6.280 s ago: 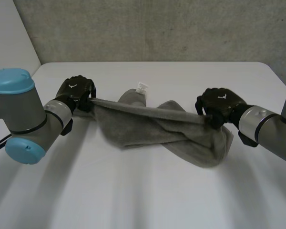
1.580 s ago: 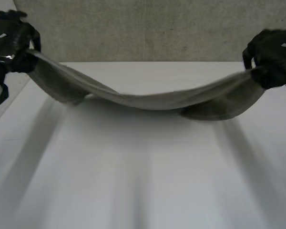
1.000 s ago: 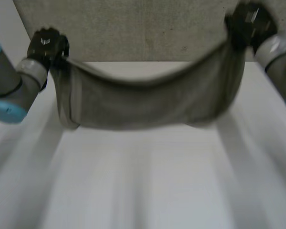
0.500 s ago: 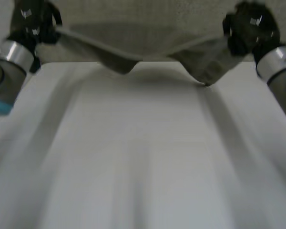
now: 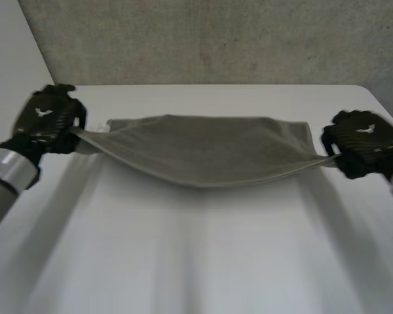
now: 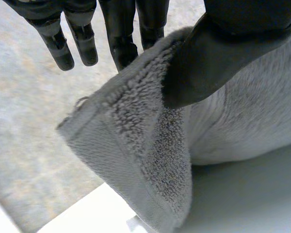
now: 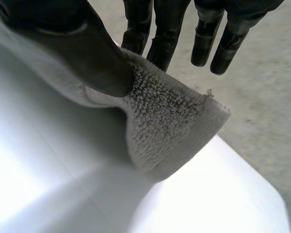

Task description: Fold the towel.

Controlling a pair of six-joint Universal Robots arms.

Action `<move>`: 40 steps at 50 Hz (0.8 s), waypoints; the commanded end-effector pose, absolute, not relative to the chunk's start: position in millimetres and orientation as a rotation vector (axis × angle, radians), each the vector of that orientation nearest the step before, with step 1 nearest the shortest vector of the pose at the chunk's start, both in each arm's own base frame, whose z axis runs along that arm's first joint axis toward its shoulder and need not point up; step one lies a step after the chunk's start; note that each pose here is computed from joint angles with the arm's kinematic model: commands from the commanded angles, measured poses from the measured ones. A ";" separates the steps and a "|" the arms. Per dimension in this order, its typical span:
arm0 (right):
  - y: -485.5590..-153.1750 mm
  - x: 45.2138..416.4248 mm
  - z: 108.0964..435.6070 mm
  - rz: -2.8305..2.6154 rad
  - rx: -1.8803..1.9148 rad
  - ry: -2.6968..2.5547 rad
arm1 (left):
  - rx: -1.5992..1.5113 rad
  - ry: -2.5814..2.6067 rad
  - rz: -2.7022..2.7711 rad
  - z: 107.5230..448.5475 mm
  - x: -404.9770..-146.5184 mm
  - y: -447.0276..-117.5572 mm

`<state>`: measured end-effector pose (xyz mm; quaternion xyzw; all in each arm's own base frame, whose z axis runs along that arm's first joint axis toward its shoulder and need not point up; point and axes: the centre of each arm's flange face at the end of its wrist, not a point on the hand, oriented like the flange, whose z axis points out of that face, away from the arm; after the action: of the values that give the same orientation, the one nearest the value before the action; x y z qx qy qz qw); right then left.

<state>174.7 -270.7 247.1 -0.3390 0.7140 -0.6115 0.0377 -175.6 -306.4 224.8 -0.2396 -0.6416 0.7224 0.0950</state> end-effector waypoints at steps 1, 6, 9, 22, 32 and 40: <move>-260.0 151.5 283.4 -1.916 -0.999 2.147 | -0.685 -1.909 2.187 248.5 -152.4 -285.8; -284.0 150.7 267.9 -1.820 -0.998 2.150 | -0.737 -1.883 2.113 240.3 -158.5 -282.4; -295.4 151.3 262.7 -1.797 -1.000 2.163 | -0.757 -1.904 2.025 222.4 -168.7 -288.9; -354.1 180.6 212.4 -1.683 -1.056 2.238 | -0.802 -1.987 1.967 178.2 -198.8 -358.9; -380.8 189.9 194.4 -1.785 -1.048 2.238 | -0.864 -2.014 1.983 158.4 -211.8 -405.2; -401.9 195.3 177.6 -1.862 -1.026 2.223 | -0.849 -2.037 1.992 141.6 -216.8 -429.2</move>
<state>192.4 -388.4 188.2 -0.3387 0.7297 -0.5926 0.0408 -214.2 -414.2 152.5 -0.2905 -0.6786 0.6686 0.0893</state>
